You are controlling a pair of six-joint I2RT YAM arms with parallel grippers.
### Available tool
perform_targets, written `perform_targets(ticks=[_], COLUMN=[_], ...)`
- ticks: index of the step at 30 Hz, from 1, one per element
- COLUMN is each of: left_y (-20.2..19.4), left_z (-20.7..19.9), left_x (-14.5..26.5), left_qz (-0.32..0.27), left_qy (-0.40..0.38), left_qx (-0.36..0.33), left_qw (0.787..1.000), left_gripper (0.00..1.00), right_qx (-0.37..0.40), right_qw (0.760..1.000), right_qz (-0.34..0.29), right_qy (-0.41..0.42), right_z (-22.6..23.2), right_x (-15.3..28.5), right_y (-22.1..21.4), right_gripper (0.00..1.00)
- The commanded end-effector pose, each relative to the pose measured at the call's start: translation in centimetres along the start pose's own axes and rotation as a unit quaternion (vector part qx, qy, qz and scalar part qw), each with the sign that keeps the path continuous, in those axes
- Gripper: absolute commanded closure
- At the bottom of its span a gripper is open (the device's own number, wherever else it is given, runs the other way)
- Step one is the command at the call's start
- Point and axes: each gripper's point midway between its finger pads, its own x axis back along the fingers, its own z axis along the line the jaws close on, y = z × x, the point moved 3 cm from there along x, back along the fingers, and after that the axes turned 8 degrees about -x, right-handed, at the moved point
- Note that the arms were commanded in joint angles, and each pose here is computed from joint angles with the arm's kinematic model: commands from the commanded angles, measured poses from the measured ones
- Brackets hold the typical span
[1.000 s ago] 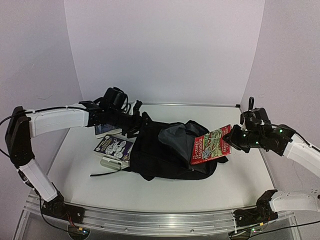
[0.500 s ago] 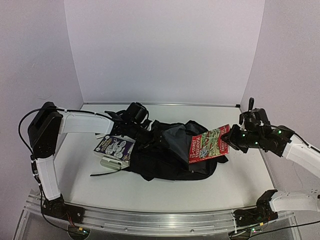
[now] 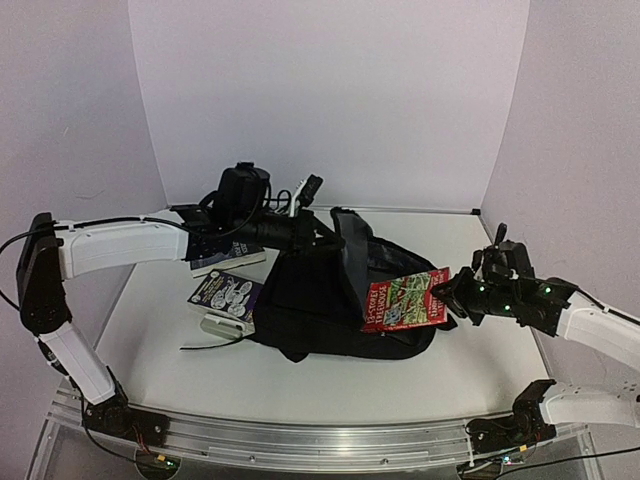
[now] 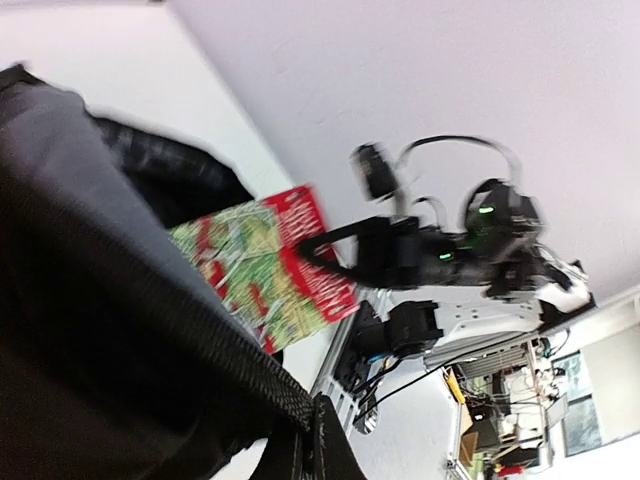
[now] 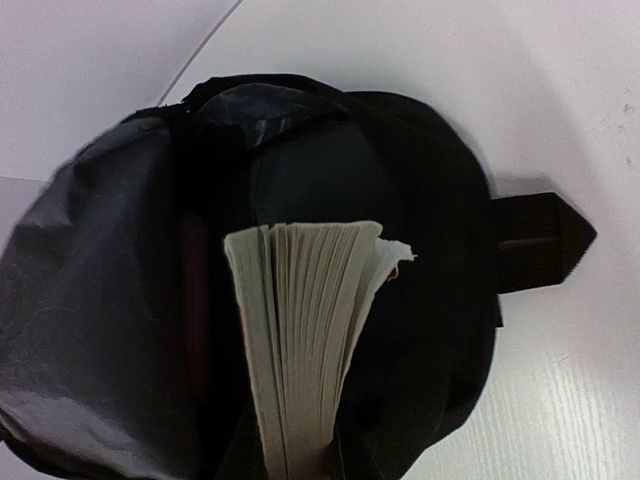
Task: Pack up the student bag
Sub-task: Place the book in the student bag.
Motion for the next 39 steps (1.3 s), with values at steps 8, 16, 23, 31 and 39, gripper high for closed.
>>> perform_targets(ticks=[8, 16, 23, 31, 39], left_y=[2.3, 2.6, 2.6, 2.7, 4.8], left_z=[-4.5, -4.5, -4.3, -4.1, -5.6], left_x=[1.8, 1.2, 0.6, 0.2, 0.3], left_qz=[-0.035, -0.035, -0.024, -0.021, -0.038], left_qy=[-0.07, -0.084, -0.091, -0.094, -0.106], left_qx=[-0.091, -0.079, -0.066, -0.059, -0.09], left_qw=[0.993, 0.993, 0.993, 0.994, 0.99], left_gripper=[1.0, 1.0, 1.0, 1.0, 1.0], right_qx=[-0.031, -0.025, -0.005, 0.003, -0.054], right_qw=[0.984, 0.977, 0.975, 0.979, 0.991], right_qz=[0.025, 0.022, 0.015, 0.026, 0.02], right_qy=[0.174, 0.211, 0.221, 0.204, 0.12], right_z=[8.3, 10.6, 12.0, 11.8, 7.9], right_x=[-1.5, -5.4, -11.0, -16.4, -18.8], right_y=[0.7, 0.3, -1.9, -3.6, -4.6], right_gripper=[1.0, 1.0, 1.0, 1.0, 1.0])
